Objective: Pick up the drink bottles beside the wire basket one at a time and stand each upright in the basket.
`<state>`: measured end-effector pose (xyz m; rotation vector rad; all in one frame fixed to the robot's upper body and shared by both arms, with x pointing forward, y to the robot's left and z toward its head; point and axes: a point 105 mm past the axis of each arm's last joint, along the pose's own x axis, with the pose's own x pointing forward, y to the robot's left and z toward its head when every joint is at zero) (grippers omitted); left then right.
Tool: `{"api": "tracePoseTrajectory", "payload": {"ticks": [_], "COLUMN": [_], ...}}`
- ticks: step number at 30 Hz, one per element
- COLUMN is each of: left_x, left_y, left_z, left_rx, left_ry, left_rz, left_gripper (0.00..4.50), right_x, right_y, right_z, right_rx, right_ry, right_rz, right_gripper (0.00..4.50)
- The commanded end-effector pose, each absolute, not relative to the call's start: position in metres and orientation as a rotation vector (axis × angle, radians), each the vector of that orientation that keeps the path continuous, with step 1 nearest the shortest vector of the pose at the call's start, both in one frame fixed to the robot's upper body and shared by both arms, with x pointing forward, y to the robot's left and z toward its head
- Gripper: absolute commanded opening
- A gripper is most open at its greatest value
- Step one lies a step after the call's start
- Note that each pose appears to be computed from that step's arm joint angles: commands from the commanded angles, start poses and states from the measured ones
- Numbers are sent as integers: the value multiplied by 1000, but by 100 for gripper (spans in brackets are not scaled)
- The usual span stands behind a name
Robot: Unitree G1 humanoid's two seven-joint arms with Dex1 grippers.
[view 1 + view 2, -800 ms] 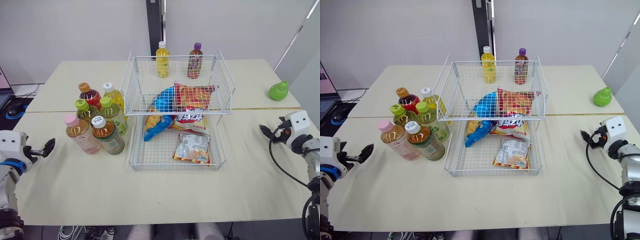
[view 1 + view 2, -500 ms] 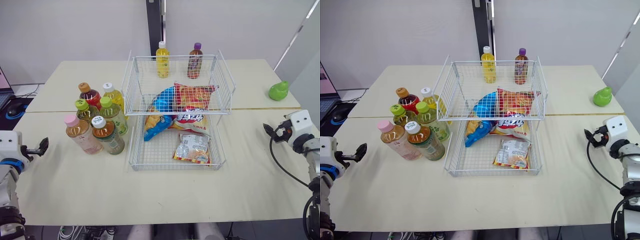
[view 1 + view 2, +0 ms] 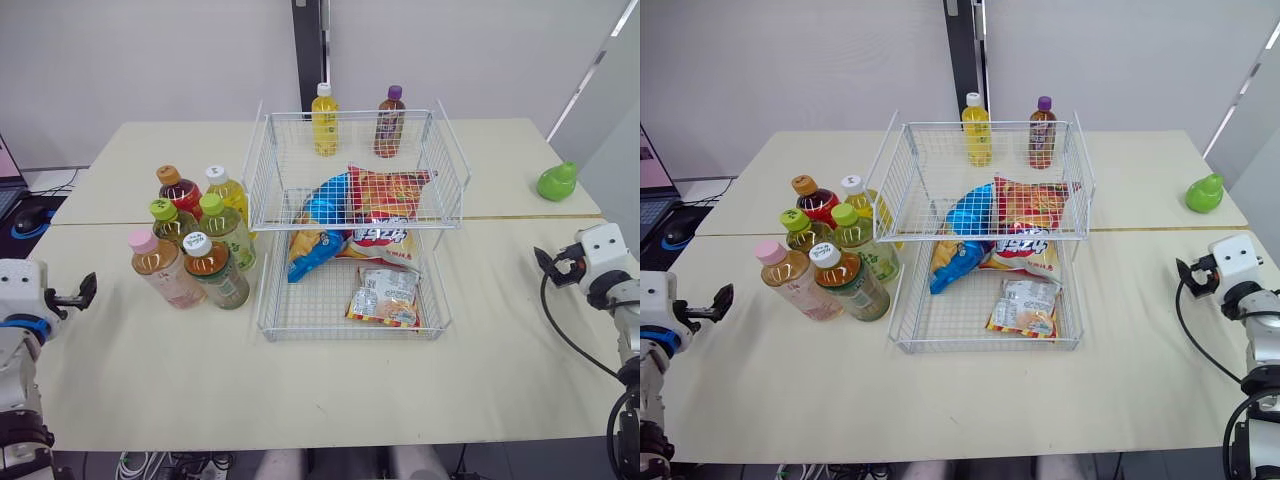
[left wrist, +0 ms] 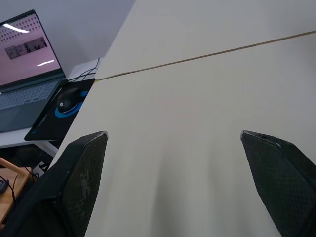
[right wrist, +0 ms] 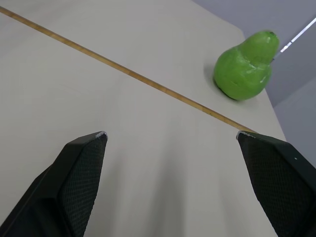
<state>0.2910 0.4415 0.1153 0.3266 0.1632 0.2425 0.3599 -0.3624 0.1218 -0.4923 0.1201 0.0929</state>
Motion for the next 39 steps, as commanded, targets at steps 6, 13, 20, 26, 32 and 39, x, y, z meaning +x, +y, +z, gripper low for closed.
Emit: {"api": "tracePoseTrajectory", "payload": {"ticks": [6, 13, 20, 26, 32, 39], "left_x": [294, 290, 298, 310, 308, 282], "left_y": [441, 440, 443, 433, 433, 435], "left_z": [144, 177, 172, 175, 179, 194], "left_rx": [187, 75, 79, 90, 93, 91], "left_ry": [42, -41, -12, -22, -28, -70], "left_rz": [155, 40, 59, 27, 26, 19], "left_gripper": [449, 449, 449, 449, 449, 449], "right_x": [348, 316, 271, 236, 232, 239], "right_y": [-350, -304, -200, -137, -116, -112], "right_z": [190, 240, 295, 309, 293, 281], "right_rx": [-435, -371, -248, -215, -237, -272], "right_ry": [-37, -133, -224, -237, -188, -173], "right_rz": [297, 622, 1040, 1271, 1392, 1456], "right_gripper": [450, 450, 450, 450, 450, 450]}}
